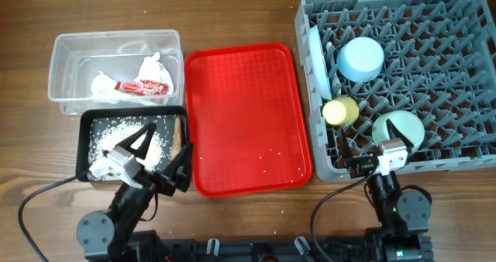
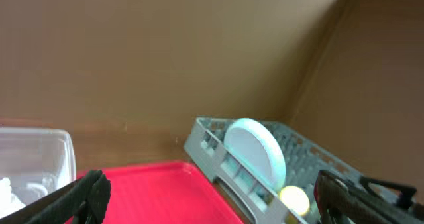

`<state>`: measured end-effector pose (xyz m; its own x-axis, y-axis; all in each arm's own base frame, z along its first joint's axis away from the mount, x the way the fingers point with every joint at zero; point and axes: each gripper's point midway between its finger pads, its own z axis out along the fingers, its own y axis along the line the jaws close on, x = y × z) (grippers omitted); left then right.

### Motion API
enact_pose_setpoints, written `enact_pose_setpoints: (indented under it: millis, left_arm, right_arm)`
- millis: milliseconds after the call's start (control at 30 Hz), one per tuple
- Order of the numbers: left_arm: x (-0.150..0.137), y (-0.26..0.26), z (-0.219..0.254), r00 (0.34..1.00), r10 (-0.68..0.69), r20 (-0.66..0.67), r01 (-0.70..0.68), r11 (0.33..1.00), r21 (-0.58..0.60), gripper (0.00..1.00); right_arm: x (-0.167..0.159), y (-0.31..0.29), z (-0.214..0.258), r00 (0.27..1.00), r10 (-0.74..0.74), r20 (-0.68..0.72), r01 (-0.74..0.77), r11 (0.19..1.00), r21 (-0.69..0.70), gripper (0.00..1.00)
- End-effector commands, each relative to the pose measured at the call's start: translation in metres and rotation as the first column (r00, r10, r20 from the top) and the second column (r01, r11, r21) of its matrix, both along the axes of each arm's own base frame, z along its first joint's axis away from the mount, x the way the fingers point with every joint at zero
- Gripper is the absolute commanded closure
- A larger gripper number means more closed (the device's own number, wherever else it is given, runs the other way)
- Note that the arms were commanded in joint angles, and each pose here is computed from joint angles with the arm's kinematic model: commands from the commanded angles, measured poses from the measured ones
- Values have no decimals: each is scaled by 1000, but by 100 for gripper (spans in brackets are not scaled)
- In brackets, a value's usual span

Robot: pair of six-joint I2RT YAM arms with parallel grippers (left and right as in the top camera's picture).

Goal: Sort waste into correct bins and load items into the dishwasher rack

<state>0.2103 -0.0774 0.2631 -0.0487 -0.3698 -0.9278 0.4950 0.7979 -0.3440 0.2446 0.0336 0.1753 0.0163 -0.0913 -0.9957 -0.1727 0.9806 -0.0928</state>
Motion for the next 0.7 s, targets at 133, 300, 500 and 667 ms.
enact_pose_setpoints:
  millis: [133, 300, 500, 667]
  left_arm:
    - [18, 24, -22, 984, 178, -28, -179, 983, -28, 0]
    - [23, 26, -44, 980, 190, -58, -192, 981, -21, 0]
    - [30, 35, -69, 964, 247, -94, -248, 969, 4, 0]
    - [33, 44, -88, 943, 306, -133, -300, 952, 59, 0]
  right_arm:
    - [-1, 1, 2, 1000, 8, 13, -7, 1000, -11, 0]
    - [-1, 1, 2, 1000, 8, 13, -7, 1000, -11, 0]
    - [-1, 1, 2, 1000, 8, 13, -7, 1000, -11, 0]
    - [-1, 1, 2, 1000, 8, 13, -7, 1000, -12, 0]
